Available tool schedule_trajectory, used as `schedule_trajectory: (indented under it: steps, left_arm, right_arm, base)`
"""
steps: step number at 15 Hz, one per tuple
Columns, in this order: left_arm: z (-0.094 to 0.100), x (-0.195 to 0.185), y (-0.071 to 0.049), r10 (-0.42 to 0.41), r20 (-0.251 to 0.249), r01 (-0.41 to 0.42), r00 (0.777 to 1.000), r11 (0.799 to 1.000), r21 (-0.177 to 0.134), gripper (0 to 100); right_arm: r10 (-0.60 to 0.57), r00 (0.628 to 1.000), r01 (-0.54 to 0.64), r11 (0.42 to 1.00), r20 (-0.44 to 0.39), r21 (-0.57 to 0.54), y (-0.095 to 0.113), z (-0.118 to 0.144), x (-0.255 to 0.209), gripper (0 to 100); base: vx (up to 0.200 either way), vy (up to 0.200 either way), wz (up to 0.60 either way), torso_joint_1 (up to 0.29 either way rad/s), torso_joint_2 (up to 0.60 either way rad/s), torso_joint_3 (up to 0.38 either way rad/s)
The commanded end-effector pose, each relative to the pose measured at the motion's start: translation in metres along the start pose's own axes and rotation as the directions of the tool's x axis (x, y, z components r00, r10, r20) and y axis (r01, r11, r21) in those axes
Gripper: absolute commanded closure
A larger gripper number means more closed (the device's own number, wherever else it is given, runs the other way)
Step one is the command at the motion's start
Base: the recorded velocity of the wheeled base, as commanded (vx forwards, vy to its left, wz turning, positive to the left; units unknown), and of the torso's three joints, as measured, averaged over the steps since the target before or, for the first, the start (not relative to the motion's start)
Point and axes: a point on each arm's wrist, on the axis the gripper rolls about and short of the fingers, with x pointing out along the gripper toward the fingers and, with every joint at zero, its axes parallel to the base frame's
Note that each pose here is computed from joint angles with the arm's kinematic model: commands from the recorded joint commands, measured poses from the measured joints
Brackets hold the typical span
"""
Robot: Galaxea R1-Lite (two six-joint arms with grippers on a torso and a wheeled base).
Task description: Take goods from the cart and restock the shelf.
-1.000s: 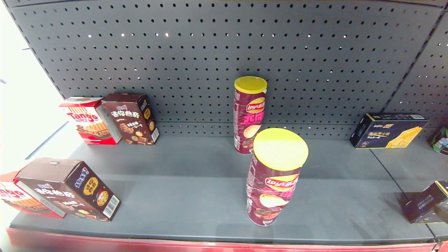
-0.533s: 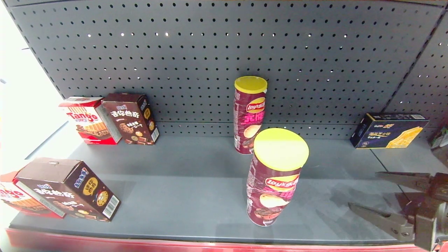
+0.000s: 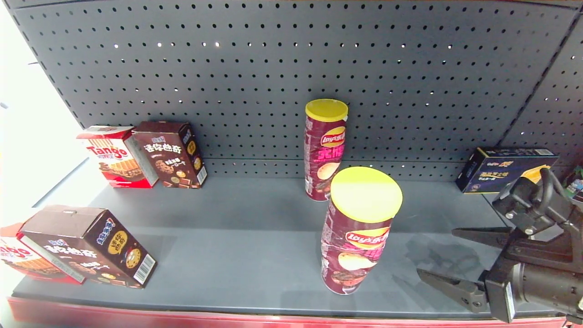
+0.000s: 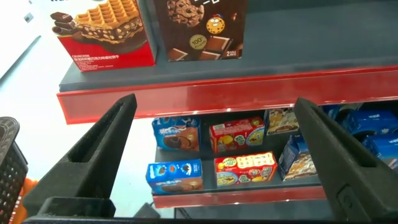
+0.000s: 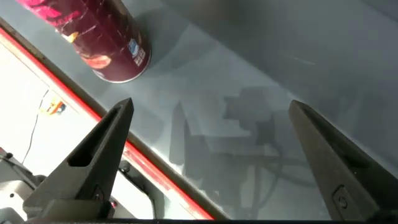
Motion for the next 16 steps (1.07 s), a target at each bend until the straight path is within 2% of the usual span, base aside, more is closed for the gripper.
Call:
schedule_trajectory:
  steps: [1,11,16]
  left_arm:
    - [0.000,0.000,0.000,0.001,-0.002,-0.001,1.000,1.000,0.000,0]
    - [0.000,0.000,0.000,0.001,-0.001,-0.001,1.000,1.000,-0.002,0]
    - [0.000,0.000,0.000,0.001,-0.002,-0.001,1.000,1.000,-0.002,0]
  right_arm:
    - [0.008,1.000,-0.008,1.000,-0.020,-0.006,0.002,0.005,0.012,0]
    - [0.052,0.998,-0.053,0.997,-0.027,-0.049,0.022,0.027,0.043,0]
    - [0.056,0.998,-0.058,0.997,-0.038,-0.056,0.025,0.026,0.046,0]
  base:
    - [0.000,0.000,0.00,0.000,0.00,0.000]
    - [0.000,0.000,0.00,0.000,0.00,0.000]
    - [0.000,0.000,0.00,0.000,0.00,0.000]
